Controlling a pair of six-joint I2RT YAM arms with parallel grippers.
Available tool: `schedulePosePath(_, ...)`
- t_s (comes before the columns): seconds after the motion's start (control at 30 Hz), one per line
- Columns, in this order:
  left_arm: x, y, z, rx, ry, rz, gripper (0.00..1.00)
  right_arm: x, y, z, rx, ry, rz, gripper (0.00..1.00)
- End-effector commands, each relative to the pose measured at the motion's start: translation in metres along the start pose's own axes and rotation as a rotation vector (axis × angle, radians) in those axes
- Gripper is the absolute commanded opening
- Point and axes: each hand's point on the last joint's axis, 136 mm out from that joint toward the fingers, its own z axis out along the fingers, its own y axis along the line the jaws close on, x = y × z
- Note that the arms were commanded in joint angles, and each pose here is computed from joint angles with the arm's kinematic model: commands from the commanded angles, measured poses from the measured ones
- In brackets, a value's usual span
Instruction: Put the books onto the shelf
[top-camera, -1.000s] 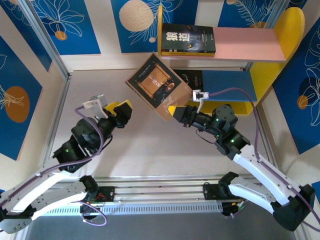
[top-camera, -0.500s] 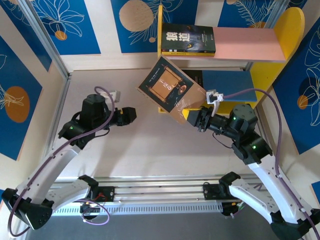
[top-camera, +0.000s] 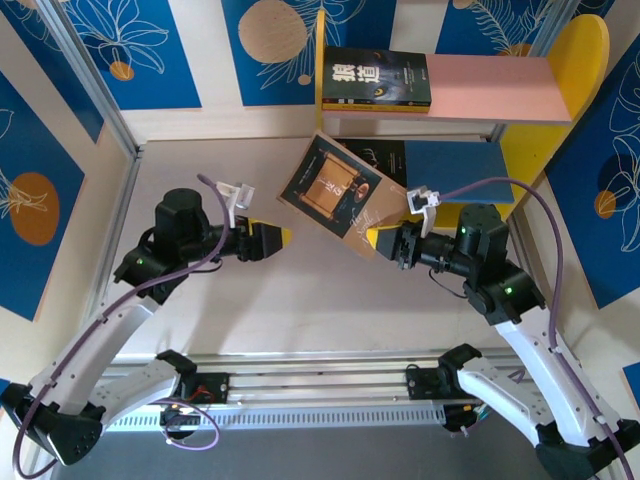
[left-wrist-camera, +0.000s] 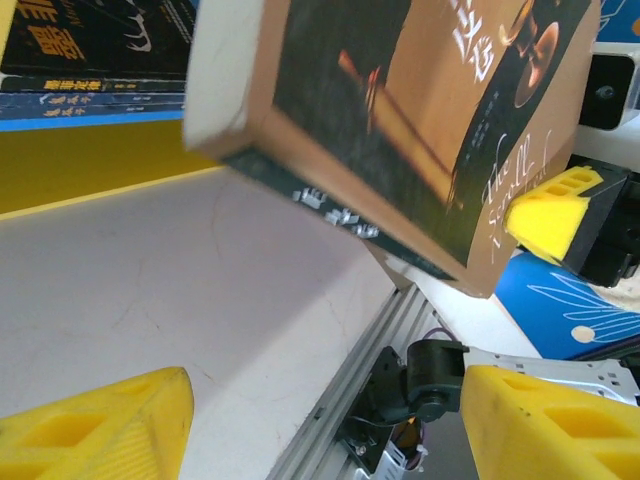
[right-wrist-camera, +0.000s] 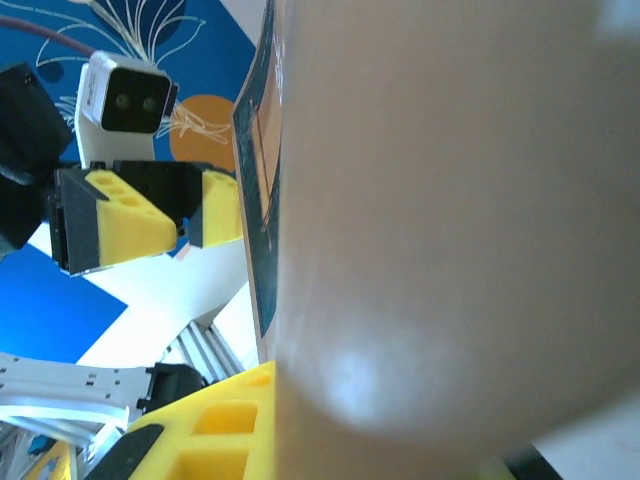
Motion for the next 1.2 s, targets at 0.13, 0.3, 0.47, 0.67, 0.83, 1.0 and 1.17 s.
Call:
schedulePosePath(0.13, -0.003, 0.002, 0.008, 0.043, 0.014, -0.024, 0.72, -0.008, 0.037, -0.008, -0.157, 0.017, -0.097, 0.02)
schedulePosePath(0.3, -0.010, -0.002, 0.007, 0.076, 0.003, -0.029, 0.72, 0.001, 0.040, -0.008, -0.183, 0.077, -0.091, 0.02)
schedulePosePath(0.47, -0.015, -0.006, 0.003, 0.100, -0.006, -0.018, 0.71, 0.011, 0.034, -0.004, -0.164, 0.146, -0.065, 0.02)
schedulePosePath(0.67, -0.019, -0.010, -0.001, 0.126, -0.015, -0.011, 0.65, 0.020, 0.028, 0.001, -0.160, 0.196, -0.040, 0.02)
schedulePosePath(0.83, -0.021, -0.009, -0.004, 0.125, -0.020, -0.007, 0.58, 0.022, 0.027, 0.001, -0.154, 0.209, -0.035, 0.02)
schedulePosePath(1.0, -0.020, -0.007, -0.003, 0.130, -0.016, -0.012, 0.45, 0.023, 0.027, 0.003, -0.163, 0.229, -0.026, 0.02)
schedulePosePath(1.17, -0.019, -0.007, -0.003, 0.134, -0.023, -0.001, 0.25, 0.021, 0.025, 0.007, -0.159, 0.233, -0.016, 0.03)
